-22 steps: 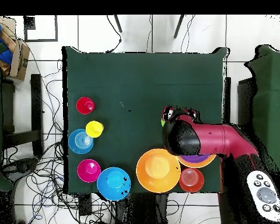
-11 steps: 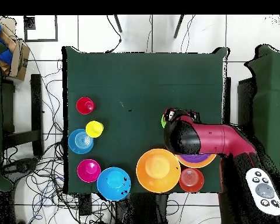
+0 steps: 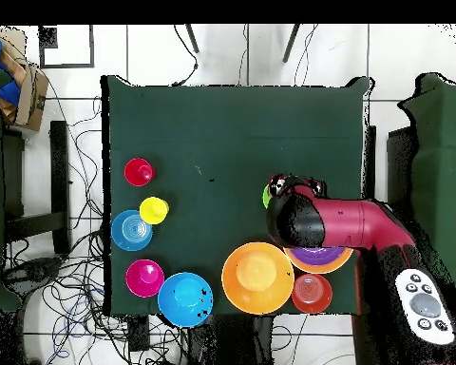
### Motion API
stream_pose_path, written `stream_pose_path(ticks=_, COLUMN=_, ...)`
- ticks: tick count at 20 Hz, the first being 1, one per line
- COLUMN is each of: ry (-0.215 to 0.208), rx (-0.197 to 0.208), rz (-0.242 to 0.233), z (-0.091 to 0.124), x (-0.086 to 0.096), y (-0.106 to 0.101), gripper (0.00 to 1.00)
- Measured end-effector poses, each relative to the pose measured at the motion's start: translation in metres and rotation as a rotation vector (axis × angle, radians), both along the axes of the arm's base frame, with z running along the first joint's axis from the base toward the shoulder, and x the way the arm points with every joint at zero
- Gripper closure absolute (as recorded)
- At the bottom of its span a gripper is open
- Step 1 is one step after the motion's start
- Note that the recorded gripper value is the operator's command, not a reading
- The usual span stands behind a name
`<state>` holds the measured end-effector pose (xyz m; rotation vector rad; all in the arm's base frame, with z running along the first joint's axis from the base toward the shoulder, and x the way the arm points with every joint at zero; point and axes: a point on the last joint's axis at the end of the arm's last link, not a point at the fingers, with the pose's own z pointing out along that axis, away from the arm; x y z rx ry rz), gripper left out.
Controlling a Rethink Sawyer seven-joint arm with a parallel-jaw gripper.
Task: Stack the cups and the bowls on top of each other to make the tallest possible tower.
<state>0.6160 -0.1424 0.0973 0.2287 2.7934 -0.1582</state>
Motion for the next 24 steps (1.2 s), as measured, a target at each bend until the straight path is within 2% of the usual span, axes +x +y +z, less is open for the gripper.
stream_pose_path(ticks=9, ry=0.004, rx=-0.007, rz=0.012, z=-0.0061, x=0.0049, y=0.0068, gripper=0.00)
stream_pose_path(ticks=19, ry=0.006, rx=-0.030, rz=0.009, z=-0.0096, x=0.0086, y=0.0018, gripper=0.00)
stream_pose_path(ticks=24, ry=0.009, rx=-0.029, rz=0.010, z=-0.0107, x=0.0085, y=0.0036, gripper=0.00)
